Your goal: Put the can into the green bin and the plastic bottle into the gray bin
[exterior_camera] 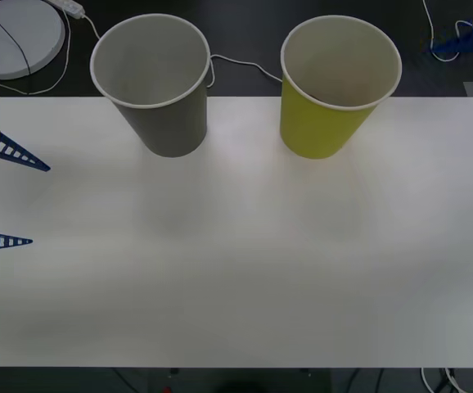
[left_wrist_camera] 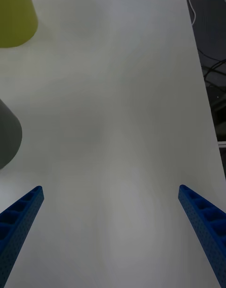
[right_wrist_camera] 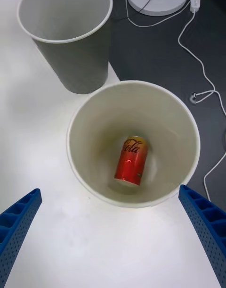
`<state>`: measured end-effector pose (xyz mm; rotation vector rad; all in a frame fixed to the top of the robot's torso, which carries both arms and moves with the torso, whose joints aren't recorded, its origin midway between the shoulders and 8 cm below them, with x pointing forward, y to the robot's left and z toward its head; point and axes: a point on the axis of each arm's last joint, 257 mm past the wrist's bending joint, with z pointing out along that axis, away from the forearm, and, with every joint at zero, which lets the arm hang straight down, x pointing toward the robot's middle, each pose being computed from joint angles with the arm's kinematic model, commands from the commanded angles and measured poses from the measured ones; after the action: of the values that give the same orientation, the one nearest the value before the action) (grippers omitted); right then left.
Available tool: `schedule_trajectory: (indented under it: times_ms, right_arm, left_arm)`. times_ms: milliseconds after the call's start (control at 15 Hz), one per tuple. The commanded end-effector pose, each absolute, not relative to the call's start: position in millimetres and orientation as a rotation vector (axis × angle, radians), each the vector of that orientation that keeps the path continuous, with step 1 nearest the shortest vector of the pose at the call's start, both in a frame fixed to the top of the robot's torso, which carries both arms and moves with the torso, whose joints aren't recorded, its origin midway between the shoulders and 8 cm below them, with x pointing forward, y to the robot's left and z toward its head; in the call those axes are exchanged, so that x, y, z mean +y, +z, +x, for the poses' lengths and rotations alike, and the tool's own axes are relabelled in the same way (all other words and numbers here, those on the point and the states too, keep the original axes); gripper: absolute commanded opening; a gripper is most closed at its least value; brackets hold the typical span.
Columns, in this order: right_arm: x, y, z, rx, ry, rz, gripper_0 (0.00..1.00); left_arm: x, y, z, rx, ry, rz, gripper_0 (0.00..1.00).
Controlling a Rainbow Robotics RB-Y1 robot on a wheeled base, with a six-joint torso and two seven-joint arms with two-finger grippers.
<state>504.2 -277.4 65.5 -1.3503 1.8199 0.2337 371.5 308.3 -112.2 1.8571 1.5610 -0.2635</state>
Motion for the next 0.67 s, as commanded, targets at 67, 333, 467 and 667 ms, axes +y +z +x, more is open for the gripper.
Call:
schedule_trajectory:
  times_ms: [67,333,467,667]
  right_arm:
    - [-290,60,479,1.761,0.242,-1.345,1.00]
    - [-306,35,440,1.651,0.225,-1.430,1.00]
    - [-314,16,423,1.605,0.232,-1.484,1.00]
    - [-320,-13,405,1.564,0.245,-1.550,1.00]
  left_arm:
    - [308,-112,371,1.561,-0.263,1.857,1.00]
    - [308,-112,371,1.561,-0.263,1.857,1.00]
    - [308,-112,371,1.561,-0.263,1.857,1.00]
    - [308,-112,371,1.561,-0.263,1.857,1.00]
